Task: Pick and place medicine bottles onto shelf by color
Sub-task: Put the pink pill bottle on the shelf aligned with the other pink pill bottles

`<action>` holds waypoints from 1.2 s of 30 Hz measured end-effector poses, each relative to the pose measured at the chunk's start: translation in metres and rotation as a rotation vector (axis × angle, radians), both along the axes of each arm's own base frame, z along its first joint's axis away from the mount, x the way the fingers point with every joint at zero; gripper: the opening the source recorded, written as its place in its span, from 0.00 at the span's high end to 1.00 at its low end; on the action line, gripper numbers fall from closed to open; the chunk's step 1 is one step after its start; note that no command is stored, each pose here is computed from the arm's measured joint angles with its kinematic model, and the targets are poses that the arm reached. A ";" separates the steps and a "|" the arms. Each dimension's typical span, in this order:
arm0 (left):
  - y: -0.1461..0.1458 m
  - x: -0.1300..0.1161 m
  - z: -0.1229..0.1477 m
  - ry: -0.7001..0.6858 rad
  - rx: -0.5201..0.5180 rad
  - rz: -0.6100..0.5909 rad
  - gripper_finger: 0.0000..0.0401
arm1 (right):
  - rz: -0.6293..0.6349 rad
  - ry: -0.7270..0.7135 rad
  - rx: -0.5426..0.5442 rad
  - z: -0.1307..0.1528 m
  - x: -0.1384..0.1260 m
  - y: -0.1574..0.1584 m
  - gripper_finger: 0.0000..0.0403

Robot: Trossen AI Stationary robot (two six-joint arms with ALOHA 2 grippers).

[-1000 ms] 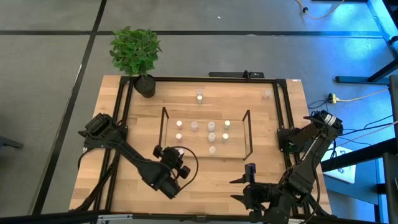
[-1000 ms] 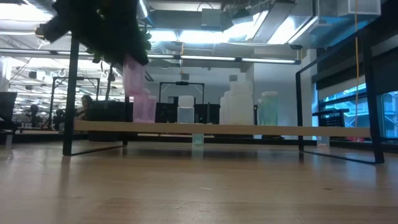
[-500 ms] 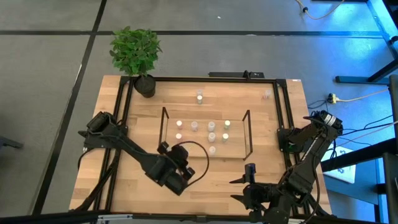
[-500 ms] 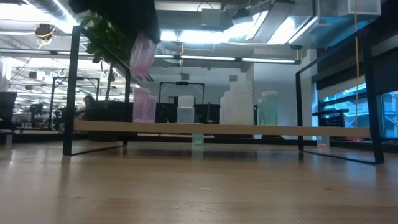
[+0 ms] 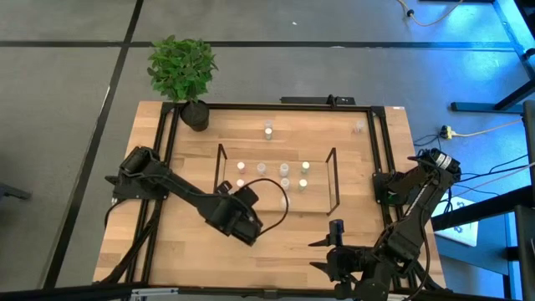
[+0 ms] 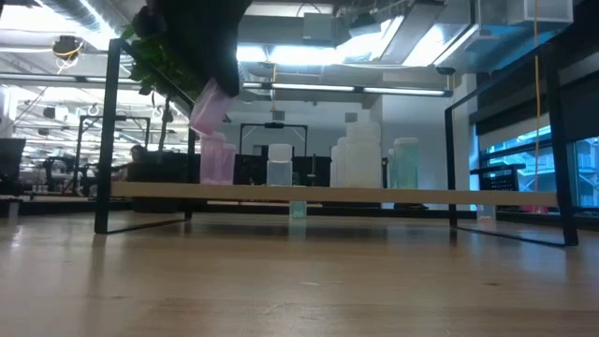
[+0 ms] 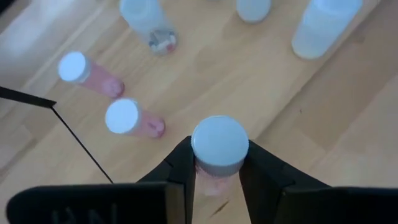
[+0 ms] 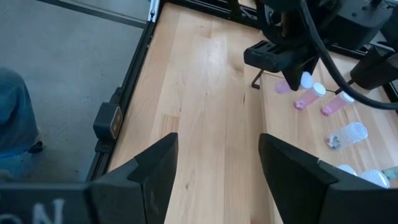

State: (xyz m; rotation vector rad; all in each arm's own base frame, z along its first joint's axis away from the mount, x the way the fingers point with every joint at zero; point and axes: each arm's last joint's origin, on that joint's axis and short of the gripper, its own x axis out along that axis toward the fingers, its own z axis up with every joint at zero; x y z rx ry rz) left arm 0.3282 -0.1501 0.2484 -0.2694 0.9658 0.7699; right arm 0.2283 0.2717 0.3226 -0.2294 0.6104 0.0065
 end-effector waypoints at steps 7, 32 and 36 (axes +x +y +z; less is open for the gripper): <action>-0.013 -0.004 0.002 -0.112 0.062 0.019 0.78 | 0.001 0.001 -0.002 0.000 0.000 0.000 0.44; -0.119 -0.045 -0.041 -0.566 0.219 -0.015 0.79 | -0.001 0.001 -0.003 0.000 0.000 0.000 0.44; -0.112 -0.039 -0.050 -0.519 0.230 0.007 0.79 | -0.005 0.001 0.004 0.000 0.000 0.000 0.44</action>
